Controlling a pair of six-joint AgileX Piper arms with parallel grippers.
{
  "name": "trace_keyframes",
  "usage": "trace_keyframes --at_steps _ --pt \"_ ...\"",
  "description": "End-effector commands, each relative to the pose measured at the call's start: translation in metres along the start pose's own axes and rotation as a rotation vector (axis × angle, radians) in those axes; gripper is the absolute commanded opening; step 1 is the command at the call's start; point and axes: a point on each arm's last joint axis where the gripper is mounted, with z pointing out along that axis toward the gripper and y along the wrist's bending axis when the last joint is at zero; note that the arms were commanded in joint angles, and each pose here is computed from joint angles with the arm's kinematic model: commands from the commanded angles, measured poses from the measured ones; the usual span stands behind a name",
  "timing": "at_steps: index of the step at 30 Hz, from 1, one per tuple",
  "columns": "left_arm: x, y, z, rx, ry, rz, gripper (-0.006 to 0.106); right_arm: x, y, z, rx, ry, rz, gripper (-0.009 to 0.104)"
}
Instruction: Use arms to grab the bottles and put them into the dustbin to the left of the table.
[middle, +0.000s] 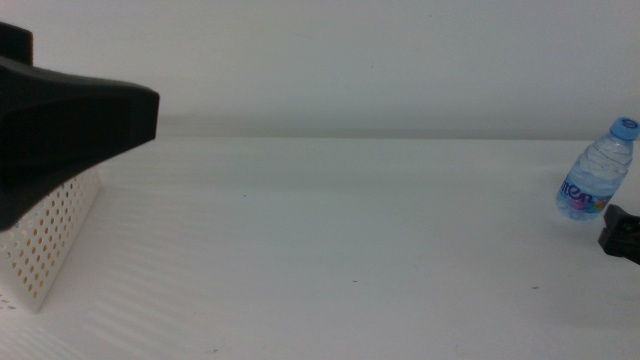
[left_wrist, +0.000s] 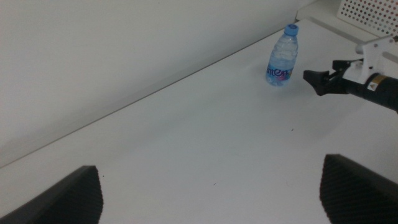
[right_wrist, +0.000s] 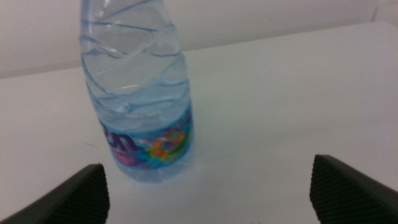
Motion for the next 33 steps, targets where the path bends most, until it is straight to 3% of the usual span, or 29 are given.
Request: trace_keyframes --at_steps 1,7,19,33 --pt "-0.001 -0.001 -0.002 0.006 -0.022 -0.005 0.094 -0.002 0.005 0.008 -0.03 0.011 -0.031 0.085" --pt "-0.001 -0.001 -0.002 0.006 -0.025 -0.005 0.094 -0.004 0.013 0.026 -0.059 0.078 -0.06 0.085" --pt "-0.001 -0.001 -0.002 0.006 -0.025 -0.005 0.094 -0.02 0.016 0.04 -0.07 0.036 -0.189 0.085" --pt "-0.001 -0.001 -0.002 0.006 -0.025 -0.005 0.094 -0.012 0.016 0.055 -0.074 0.067 -0.216 0.085"
